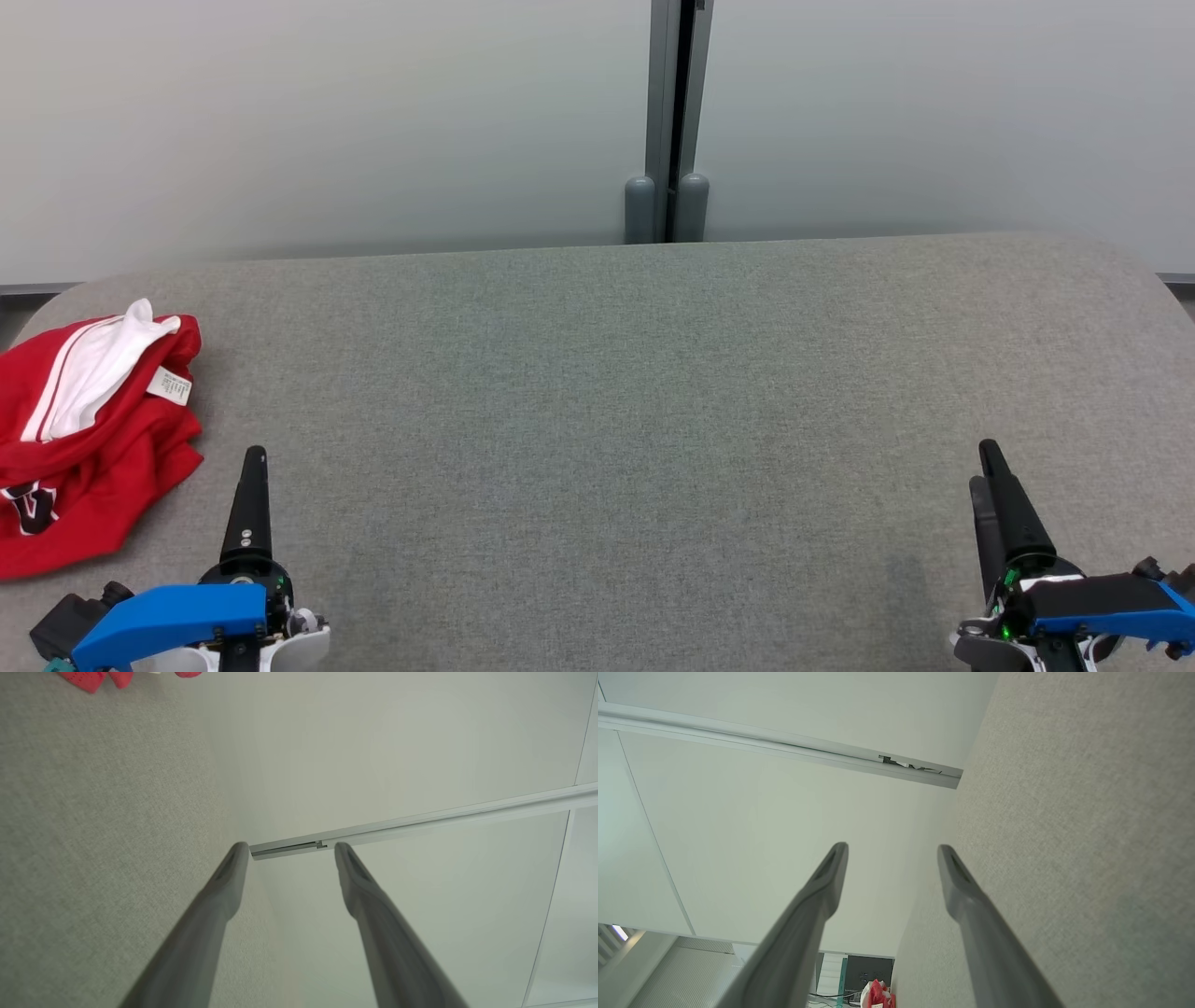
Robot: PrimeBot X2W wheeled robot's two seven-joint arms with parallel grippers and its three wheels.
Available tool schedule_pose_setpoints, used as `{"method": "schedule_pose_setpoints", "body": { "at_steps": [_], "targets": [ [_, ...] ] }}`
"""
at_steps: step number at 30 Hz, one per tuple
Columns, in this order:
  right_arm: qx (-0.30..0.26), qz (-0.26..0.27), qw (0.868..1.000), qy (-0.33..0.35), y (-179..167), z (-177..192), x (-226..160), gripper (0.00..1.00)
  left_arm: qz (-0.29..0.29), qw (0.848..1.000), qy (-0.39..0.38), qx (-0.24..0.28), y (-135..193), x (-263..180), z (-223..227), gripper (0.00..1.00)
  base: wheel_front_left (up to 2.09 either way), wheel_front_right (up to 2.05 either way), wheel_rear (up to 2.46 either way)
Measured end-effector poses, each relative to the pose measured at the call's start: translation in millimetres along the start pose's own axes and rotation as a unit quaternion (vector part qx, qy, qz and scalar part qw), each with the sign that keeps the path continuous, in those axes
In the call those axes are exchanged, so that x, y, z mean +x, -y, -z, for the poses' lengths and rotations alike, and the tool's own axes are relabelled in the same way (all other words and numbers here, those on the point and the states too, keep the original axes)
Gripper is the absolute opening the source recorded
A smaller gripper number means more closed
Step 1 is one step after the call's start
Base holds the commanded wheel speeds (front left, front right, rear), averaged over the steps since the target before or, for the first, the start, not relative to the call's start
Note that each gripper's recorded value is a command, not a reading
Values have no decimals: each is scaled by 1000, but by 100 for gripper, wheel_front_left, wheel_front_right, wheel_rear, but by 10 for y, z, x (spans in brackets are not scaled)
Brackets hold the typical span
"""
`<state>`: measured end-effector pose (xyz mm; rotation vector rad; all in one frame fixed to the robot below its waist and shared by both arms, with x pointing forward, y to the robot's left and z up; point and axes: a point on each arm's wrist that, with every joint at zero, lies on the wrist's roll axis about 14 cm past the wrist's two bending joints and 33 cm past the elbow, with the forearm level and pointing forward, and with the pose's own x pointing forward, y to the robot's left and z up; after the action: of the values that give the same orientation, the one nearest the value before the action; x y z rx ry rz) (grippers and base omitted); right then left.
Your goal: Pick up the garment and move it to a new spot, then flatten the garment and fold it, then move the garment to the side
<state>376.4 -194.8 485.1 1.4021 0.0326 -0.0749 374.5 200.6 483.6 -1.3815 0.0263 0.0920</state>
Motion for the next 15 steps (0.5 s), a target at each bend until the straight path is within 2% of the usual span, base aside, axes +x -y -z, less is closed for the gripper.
{"method": "schedule_pose_setpoints", "body": {
  "at_steps": [8, 15],
  "targets": [
    [-68, -13, 998, 3, -86, 14, 13, 100, 9, 997, 13, 79, 125, 35, -48, 100, 0, 0, 0],
    [-137, -17, 990, 6, -104, 16, 4, 100, 9, 988, 18, 156, 167, 40, -47, 100, 0, 0, 0]
  ]
}}
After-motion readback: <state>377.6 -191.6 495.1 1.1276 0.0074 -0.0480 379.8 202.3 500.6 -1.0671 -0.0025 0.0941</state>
